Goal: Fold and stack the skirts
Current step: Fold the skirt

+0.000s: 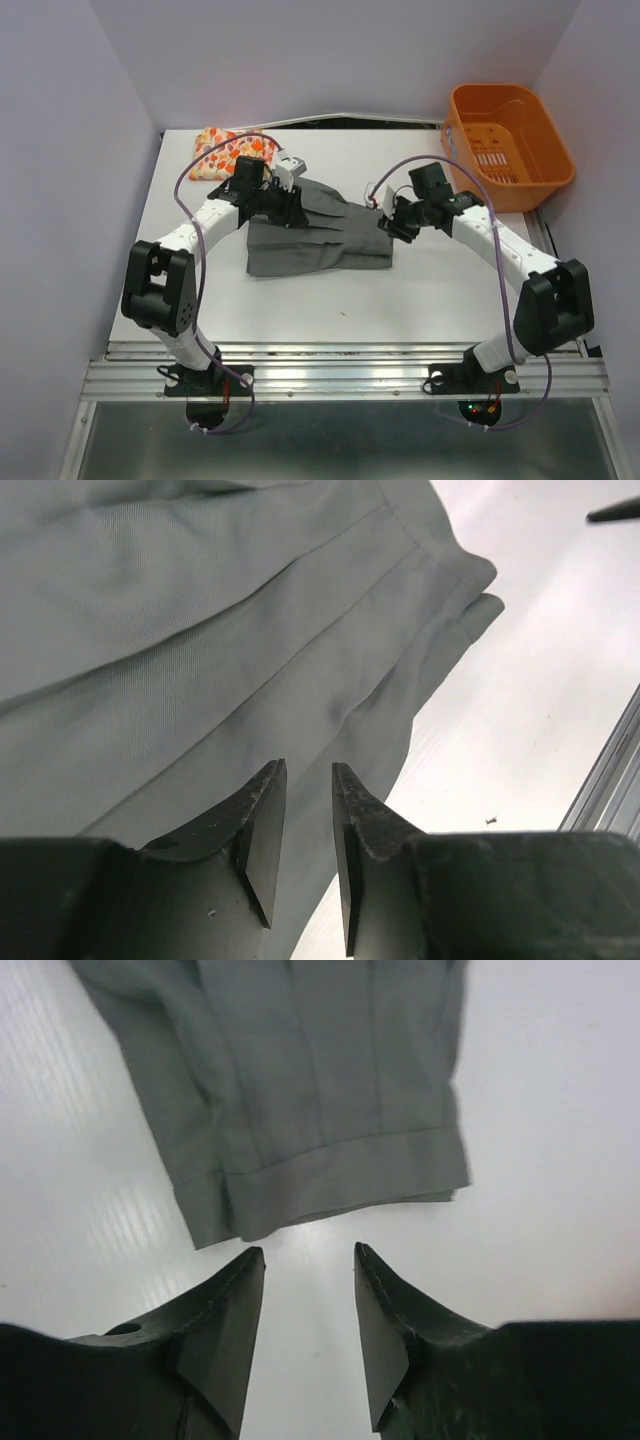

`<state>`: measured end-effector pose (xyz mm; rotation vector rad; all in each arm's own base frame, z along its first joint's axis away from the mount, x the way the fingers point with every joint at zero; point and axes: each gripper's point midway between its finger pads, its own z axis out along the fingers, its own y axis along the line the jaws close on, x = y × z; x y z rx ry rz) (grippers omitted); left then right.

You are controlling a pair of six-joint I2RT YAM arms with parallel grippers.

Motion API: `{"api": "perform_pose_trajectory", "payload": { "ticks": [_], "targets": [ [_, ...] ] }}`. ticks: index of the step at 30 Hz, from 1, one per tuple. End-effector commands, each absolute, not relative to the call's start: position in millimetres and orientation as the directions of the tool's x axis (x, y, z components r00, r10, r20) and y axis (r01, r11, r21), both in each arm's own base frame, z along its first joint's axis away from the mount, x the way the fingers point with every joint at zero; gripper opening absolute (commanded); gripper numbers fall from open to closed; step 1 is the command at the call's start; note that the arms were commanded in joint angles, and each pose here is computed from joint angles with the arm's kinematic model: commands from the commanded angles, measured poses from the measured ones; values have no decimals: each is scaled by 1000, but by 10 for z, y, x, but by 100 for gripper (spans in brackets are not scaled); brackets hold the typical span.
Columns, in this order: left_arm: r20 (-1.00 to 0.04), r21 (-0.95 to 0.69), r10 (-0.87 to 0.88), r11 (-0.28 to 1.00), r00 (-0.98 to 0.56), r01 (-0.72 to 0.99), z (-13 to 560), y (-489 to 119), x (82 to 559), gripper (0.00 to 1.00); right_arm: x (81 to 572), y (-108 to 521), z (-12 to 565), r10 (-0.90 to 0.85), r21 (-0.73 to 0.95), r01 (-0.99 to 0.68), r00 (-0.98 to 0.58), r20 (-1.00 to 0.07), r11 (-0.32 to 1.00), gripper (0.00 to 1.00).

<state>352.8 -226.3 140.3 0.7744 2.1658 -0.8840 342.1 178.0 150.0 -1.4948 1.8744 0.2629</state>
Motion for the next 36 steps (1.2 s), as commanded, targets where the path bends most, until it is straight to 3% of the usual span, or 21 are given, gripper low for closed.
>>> {"api": "perform_pose_trajectory", "payload": {
  "ticks": [1, 20, 27, 36],
  "targets": [
    [-712, -409, 254, 609, -655, 680, 1266, -2271, 3571, 39, 3341, 1928, 1163, -801, -283, -936, 2, -599, 209, 47],
    [-661, -458, 191, 663, -726, 592, 960, -2048, 3648, 48, 3366, 2174, 552, -858, -314, -929, -9, -514, 198, 47],
    [-591, -495, 152, 707, -792, 505, 586, -1948, 3679, 46, 3506, 2222, 677, -864, -353, -912, -2, -504, 208, 1],
    [-458, -556, 85, 749, -885, 360, 188, -1760, 3722, 42, 3483, 2246, 1054, -865, -342, -923, 18, -501, 179, 1]
  ]
}}
